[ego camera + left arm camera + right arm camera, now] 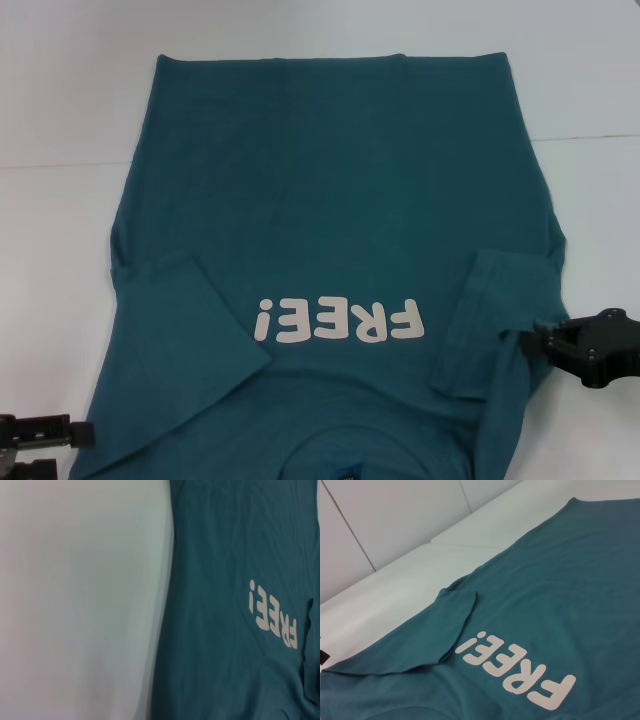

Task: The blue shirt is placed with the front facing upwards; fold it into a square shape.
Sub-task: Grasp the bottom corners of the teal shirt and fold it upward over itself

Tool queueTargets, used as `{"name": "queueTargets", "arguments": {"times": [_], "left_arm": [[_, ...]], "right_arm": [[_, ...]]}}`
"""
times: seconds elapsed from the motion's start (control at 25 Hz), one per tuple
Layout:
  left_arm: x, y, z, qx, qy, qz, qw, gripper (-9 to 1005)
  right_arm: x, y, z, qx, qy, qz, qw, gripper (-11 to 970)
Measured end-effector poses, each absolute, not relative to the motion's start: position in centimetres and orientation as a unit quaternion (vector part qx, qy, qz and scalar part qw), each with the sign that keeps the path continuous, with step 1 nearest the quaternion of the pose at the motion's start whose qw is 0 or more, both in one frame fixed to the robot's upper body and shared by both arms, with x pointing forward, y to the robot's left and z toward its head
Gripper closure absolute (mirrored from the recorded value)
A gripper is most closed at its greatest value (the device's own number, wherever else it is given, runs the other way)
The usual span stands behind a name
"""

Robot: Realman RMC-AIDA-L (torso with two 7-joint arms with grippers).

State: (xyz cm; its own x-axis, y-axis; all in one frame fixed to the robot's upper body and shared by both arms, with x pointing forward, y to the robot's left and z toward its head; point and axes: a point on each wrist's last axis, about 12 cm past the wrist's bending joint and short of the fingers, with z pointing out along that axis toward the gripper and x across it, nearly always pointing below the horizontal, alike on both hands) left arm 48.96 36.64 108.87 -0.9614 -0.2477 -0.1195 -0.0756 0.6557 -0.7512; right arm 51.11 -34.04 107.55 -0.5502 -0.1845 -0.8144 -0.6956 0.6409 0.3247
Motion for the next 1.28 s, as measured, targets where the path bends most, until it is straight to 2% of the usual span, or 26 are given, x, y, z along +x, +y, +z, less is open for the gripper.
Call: {"name": "queueTargets", "arguments": {"times": [1.28], "left_arm": [[50.0, 35.5, 107.8, -0.102, 0.908, -0.397, 0.081, 101]], "right_arm": [[51.9, -34.1, 107.6, -0.279, 0.821, 0.312, 0.388, 920]]}}
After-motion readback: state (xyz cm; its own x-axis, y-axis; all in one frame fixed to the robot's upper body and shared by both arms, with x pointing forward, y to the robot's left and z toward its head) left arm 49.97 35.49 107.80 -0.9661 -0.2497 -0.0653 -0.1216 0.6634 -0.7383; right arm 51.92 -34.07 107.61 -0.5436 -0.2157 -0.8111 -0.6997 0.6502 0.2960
